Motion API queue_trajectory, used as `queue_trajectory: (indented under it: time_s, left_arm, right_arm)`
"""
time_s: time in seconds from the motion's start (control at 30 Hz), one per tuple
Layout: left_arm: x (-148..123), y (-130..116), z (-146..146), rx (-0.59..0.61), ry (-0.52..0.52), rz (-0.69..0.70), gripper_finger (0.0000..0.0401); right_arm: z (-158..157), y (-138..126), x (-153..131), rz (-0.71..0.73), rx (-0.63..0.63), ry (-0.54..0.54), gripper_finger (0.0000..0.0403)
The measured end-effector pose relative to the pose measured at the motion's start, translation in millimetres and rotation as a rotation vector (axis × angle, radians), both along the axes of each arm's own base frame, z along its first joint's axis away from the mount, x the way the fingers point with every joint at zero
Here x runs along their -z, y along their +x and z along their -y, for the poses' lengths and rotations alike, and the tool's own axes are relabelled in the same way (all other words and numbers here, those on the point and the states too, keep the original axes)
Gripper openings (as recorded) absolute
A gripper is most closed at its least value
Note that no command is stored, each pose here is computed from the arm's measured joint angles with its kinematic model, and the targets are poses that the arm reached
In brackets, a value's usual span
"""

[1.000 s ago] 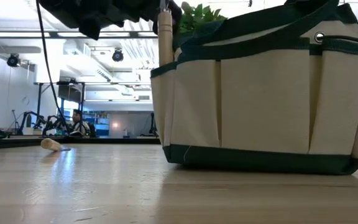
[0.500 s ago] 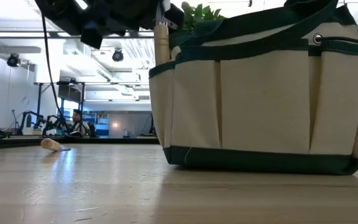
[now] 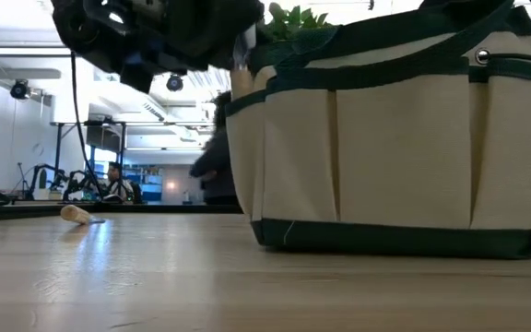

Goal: Pick & Place Garden tools in Gardening bag
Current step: Put the top right brown trowel into the green gardening bag

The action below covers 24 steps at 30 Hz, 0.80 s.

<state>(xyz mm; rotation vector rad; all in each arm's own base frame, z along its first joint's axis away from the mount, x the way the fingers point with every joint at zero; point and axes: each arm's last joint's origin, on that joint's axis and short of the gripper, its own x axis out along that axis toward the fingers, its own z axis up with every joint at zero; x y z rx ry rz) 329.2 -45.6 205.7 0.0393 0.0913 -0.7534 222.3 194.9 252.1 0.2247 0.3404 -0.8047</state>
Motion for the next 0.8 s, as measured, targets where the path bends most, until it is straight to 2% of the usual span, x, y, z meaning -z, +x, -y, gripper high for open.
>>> queue_trajectory:
  time_s: [0.37, 0.8]
  left_arm:
    - [19.4, 7.4, 0.7, 0.005, 0.021, -0.007, 0.0001]
    - [23.2, 7.6, 1.0, 0.033, 0.039, -0.006, 0.0001]
  right_arm:
    - [1.4, 1.3, 0.7, 0.0, 0.007, 0.001, 0.0008]
    - [0.9, 1.6, 0.7, 0.001, 0.004, 0.002, 0.0008]
